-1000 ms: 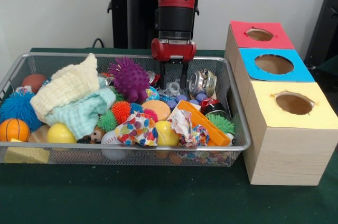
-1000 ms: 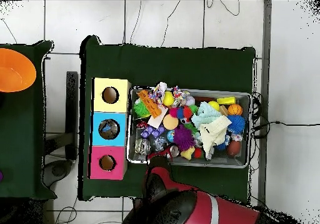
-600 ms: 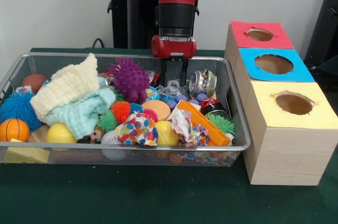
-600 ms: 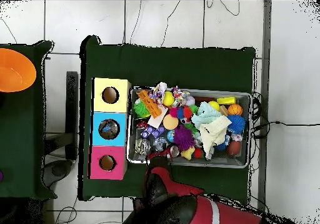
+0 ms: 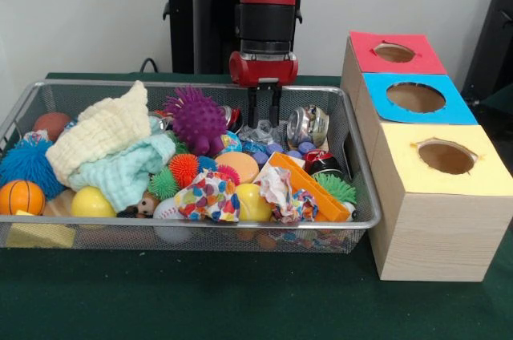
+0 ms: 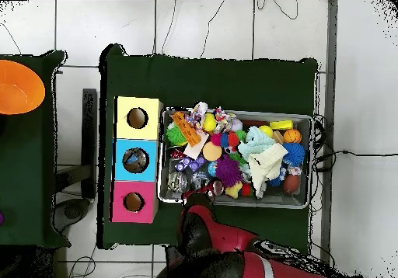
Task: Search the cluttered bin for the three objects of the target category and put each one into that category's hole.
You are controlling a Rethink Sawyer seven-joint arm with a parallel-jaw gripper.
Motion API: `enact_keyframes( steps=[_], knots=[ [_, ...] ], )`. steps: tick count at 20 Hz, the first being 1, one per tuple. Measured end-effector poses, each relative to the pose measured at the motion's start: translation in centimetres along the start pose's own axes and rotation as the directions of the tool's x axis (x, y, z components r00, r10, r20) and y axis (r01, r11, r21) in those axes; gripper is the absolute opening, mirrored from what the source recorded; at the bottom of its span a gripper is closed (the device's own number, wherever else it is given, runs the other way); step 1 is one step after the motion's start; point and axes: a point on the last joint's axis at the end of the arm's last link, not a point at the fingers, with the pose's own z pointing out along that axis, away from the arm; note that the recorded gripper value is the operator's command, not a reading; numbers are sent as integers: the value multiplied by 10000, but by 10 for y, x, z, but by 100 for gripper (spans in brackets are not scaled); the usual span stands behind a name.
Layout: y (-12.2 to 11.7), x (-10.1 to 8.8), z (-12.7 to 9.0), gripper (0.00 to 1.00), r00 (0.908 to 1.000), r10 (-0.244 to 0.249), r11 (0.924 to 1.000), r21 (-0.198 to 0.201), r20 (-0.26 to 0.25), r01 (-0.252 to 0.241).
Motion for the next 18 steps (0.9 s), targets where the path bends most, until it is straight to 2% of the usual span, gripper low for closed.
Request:
enact_keyframes(
  steps=[11,18],
  knots=[
    [5,-8,0,0,9999,49,9998,-203,122,-47],
    [-5,-16,-8,0,9985,239,9988,-412,-495,-259]
  ],
)
